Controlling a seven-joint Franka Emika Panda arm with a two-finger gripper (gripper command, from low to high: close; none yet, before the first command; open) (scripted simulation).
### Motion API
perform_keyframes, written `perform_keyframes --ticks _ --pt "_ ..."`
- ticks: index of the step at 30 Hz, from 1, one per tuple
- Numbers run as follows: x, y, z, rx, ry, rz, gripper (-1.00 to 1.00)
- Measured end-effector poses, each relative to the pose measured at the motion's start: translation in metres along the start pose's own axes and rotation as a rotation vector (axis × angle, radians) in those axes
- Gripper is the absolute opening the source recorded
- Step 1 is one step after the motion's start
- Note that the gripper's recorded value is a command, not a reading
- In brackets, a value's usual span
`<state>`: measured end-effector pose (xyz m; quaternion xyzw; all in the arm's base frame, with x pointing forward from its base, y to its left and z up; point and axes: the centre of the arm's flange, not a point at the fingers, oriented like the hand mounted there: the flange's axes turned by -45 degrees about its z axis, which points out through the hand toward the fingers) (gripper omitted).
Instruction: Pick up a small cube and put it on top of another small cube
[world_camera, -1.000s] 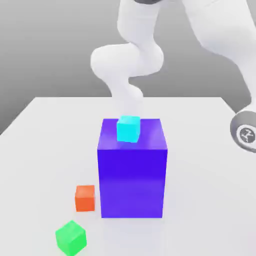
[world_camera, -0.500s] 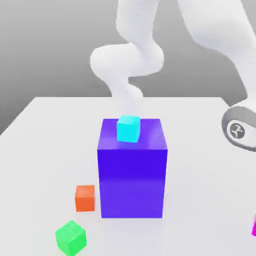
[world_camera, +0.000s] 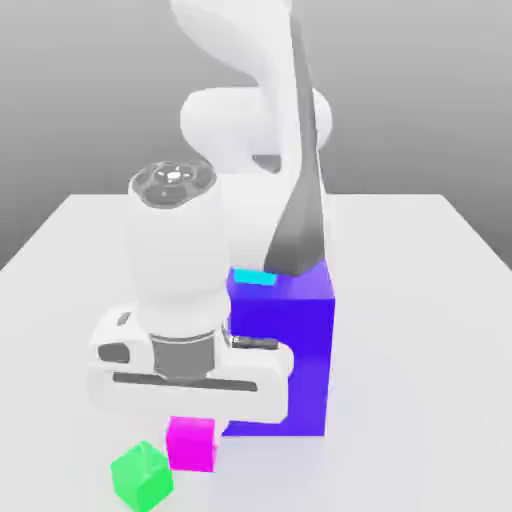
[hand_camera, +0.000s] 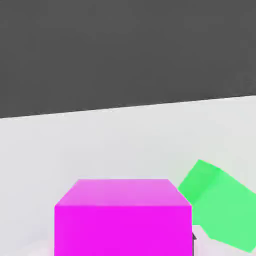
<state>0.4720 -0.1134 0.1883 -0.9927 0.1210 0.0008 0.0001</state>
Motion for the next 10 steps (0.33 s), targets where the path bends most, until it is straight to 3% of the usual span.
perform_keyframes --ticks 6,10 --pt "-0.001 0.016 0.004 0.000 0.002 0.052 1.00" --pt "-0.001 0.021 -0.042 0.000 0.002 0.068 1.00"
